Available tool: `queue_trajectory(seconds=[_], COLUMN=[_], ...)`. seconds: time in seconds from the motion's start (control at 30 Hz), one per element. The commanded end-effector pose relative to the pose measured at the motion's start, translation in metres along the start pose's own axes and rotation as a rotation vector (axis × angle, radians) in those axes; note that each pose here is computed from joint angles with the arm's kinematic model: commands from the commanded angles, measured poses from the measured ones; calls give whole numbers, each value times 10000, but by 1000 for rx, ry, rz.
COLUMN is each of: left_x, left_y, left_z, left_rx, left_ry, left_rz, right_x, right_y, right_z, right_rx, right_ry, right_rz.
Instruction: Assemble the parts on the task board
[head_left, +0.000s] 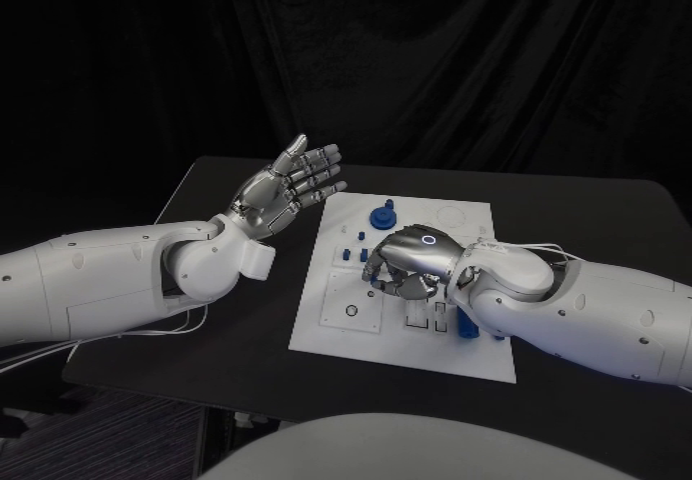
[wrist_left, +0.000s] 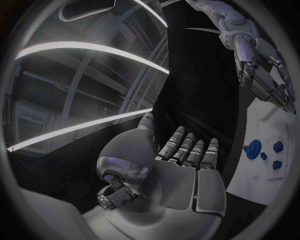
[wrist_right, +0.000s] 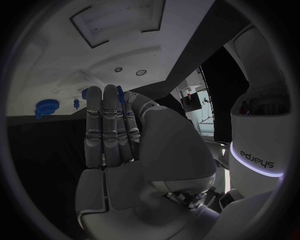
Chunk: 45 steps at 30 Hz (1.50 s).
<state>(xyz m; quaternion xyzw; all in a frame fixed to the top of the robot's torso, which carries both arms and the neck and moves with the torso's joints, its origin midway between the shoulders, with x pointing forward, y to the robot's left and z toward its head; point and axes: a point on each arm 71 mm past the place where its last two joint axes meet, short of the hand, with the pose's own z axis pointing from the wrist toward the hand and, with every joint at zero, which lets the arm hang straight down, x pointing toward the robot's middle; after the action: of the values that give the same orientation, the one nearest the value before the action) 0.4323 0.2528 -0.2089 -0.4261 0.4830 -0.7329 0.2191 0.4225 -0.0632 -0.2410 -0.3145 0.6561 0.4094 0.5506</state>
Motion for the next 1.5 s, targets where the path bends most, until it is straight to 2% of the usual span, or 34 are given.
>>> queue_trajectory(seconds=[0.03, 0.63, 1.5], left_x=[18, 9, -8], left_y=[-17, 6, 24], left_z=[15, 37, 53], left_rx=[37, 26, 18], left_ry=[13, 14, 14], left_rz=[-8, -7, -6], right_x=[27, 164, 299], right_y=[18, -7, -72], right_z=[9, 25, 12], right_rx=[-7, 31, 71], right_ry=[-35, -45, 30], right_rz=[-6, 55, 70])
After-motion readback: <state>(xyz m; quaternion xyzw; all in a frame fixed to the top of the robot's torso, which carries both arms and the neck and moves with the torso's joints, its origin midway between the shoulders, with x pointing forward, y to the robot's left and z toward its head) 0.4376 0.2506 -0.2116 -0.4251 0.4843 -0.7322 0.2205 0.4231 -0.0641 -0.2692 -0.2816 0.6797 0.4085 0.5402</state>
